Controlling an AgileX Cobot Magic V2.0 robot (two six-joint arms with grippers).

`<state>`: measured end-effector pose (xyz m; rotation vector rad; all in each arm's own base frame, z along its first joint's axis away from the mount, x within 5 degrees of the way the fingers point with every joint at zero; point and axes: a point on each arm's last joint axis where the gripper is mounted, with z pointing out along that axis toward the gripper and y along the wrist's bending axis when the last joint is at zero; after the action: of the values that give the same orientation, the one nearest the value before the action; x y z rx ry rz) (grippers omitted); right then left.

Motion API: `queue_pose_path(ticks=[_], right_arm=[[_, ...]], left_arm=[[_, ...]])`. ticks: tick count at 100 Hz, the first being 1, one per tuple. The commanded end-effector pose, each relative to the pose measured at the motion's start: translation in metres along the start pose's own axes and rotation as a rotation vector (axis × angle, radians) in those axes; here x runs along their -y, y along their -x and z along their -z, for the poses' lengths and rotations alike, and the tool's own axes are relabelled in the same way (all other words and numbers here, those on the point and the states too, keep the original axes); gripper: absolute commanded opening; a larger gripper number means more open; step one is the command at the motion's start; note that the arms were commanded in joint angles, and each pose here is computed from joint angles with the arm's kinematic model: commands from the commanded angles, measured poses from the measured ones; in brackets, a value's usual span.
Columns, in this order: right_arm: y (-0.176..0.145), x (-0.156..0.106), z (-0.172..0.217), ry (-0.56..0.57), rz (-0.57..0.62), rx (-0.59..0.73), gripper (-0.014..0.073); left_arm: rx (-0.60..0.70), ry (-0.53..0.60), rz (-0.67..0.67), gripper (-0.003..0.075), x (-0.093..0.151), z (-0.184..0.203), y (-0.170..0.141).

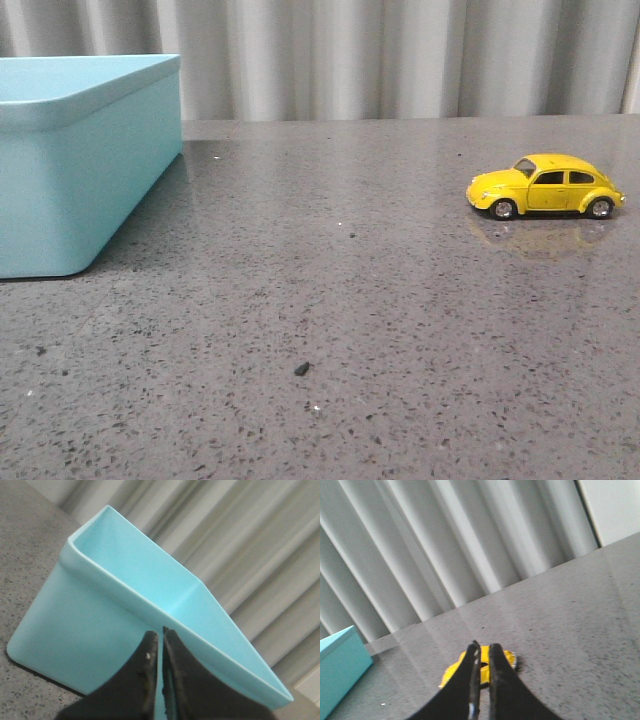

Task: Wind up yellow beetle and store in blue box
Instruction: 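Lower the right gripper toward the roof of the yellow car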

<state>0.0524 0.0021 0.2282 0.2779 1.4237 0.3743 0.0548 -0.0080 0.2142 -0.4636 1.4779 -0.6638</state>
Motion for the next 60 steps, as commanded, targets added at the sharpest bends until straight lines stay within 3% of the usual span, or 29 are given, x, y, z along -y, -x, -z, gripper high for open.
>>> queue_pose_path(ticks=[1, 18, 37, 60], right_arm=[[0.030, -0.014, 0.004, 0.036, 0.011, 0.065, -0.0041], [0.062, -0.031, -0.001, 0.030, 0.170, -0.019, -0.0041], [0.100, -0.047, -0.022, -0.015, 0.298, -0.138, -0.0041], [0.131, -0.061, -0.061, -0.062, 0.361, -0.350, -0.0041]], left_arm=[[0.039, -0.033, -0.134, -0.0021, 0.016, 0.003, 0.018], [-0.051, 0.000, -0.404, -0.0021, 0.037, -0.006, 0.039], [-0.097, 0.019, -0.441, -0.0021, 0.055, -0.026, 0.061], [-0.196, -0.095, -0.538, -0.0021, 0.080, -0.036, 0.071]])
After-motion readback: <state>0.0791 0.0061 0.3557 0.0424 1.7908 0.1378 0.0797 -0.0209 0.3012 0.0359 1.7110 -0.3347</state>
